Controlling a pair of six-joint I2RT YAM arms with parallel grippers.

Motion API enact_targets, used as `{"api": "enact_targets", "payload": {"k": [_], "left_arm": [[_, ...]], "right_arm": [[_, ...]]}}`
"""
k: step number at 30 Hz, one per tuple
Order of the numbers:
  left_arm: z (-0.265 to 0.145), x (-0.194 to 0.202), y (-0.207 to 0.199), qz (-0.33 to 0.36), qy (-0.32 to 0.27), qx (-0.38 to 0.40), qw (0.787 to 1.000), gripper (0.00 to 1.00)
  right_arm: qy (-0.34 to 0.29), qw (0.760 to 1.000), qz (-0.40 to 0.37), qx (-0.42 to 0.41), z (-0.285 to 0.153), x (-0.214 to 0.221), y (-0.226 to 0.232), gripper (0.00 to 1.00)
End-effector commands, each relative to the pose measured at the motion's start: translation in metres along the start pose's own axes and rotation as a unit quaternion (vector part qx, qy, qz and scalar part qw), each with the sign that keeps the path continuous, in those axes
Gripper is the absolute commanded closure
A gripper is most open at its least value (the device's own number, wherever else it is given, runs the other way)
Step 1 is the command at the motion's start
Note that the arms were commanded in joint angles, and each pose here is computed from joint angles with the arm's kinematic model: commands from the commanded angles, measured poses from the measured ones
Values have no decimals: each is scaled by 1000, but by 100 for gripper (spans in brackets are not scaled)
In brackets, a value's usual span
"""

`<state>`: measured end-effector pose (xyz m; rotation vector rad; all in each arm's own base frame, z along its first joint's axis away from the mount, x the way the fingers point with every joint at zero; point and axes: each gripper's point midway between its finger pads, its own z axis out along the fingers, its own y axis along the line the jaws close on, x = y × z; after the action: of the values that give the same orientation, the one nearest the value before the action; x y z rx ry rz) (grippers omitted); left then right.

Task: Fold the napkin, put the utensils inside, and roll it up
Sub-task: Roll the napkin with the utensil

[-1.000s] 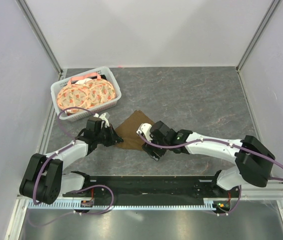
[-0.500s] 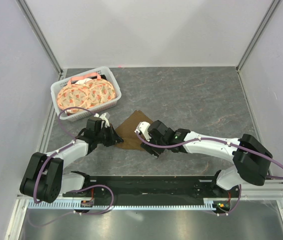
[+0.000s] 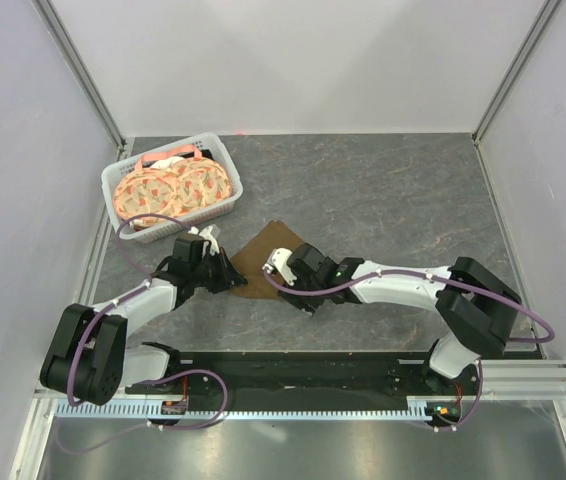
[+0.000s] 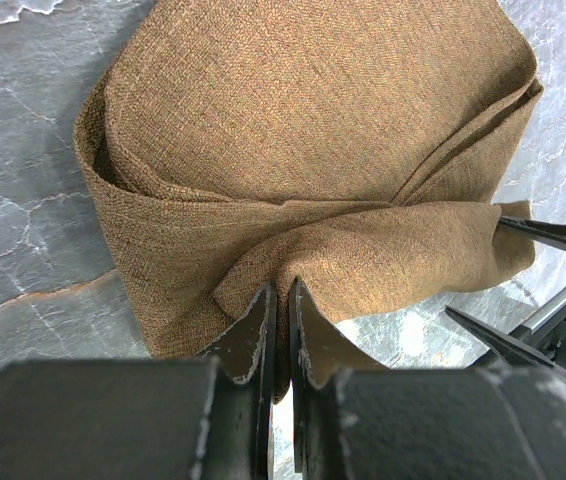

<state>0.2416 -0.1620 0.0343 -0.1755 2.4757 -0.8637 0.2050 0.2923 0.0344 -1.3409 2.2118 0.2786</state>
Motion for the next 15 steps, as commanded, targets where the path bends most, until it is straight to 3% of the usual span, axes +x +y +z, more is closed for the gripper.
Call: {"api": "enact_targets", "payload": {"k": [1,6,15], "left_arm": [[0,-4,-2,11,3,3,1000,98],[-1,-5,-3,12,1,4,1000,98],[-4,-10,0,16,-7,-11,1000,98]], "right_arm": [[-1,1000,-12,0,9,-8,-1,33],[44,999,-6,-22,15,7,3,57],[119,984,36,-127,12,36,23,74]]}}
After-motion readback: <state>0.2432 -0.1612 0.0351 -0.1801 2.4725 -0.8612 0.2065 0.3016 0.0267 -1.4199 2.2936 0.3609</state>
